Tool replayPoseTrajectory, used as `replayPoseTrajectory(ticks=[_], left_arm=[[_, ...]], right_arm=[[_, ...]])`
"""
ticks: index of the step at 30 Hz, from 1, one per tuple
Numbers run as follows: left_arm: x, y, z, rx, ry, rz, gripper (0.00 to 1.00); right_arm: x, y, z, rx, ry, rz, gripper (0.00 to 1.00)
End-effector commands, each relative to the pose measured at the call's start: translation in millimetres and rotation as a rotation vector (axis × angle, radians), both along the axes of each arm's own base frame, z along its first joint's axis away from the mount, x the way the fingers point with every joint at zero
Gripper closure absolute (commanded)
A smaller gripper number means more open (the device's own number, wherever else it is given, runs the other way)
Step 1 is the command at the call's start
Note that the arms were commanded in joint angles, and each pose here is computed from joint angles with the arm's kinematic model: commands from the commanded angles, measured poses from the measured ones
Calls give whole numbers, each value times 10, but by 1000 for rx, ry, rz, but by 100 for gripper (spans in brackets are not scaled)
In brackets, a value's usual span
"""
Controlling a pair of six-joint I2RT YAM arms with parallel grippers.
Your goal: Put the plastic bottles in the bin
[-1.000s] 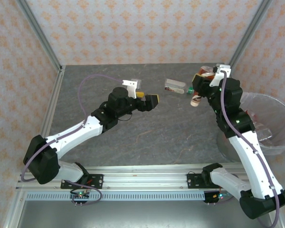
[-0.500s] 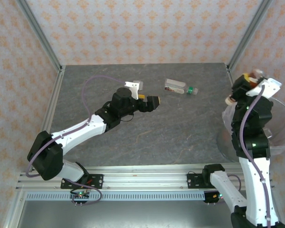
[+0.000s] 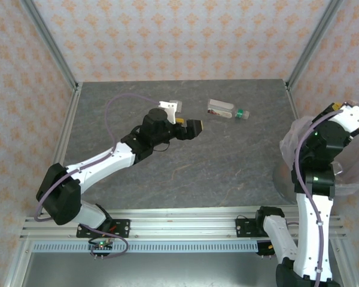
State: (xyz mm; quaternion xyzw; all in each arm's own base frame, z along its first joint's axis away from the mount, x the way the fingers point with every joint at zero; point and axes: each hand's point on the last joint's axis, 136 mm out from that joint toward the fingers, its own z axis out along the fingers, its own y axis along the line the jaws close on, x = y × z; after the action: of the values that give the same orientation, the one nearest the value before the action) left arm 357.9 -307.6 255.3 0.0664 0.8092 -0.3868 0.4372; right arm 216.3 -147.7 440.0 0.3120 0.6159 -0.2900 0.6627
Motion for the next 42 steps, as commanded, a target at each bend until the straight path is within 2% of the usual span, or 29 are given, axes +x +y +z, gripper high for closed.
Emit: replayPoseTrajectory(ticks=[1, 7, 12, 15, 18, 20, 22, 24, 27, 30, 33, 36, 42], left_arm=[[27, -99, 129, -13, 1, -39, 0], [72, -213, 167, -49, 38, -62, 0], [108, -272, 106, -47, 70, -71, 0], [113, -293, 113, -55, 77, -76, 0], [123, -293, 123, -56, 73, -73, 0], [132, -297, 121, -60, 76, -70, 0], [135, -309, 116, -68, 81, -71, 0], [135, -325, 105, -75, 87, -76, 0], [129, -328, 78, -73, 93, -78, 0], [129, -306, 53, -70, 95, -69, 0], [126, -295, 56, -70, 91, -65, 0], [128, -296, 59, -66, 88, -65, 0], [142, -307, 63, -64, 86, -68, 0]], right_arm=[[-62, -128, -12, -88, 48, -117, 60], [-16, -285, -216, -229, 271, -254, 58], [-2, -423, -388, -268, 417, -300, 55], [34, -499, -525, -337, 539, -305, 54], [25, -604, -662, -375, 610, -327, 56], [-8, -689, -757, -362, 635, -348, 53], [-47, -765, -800, -340, 643, -384, 44], [-42, -813, -814, -326, 661, -407, 30], [-13, -812, -792, -299, 642, -390, 21], [-21, -742, -696, -246, 524, -336, 13], [-27, -636, -600, -194, 404, -258, 8], [19, -544, -585, -121, 356, -171, 1], [123, -496, -681, -19, 340, -105, 1]])
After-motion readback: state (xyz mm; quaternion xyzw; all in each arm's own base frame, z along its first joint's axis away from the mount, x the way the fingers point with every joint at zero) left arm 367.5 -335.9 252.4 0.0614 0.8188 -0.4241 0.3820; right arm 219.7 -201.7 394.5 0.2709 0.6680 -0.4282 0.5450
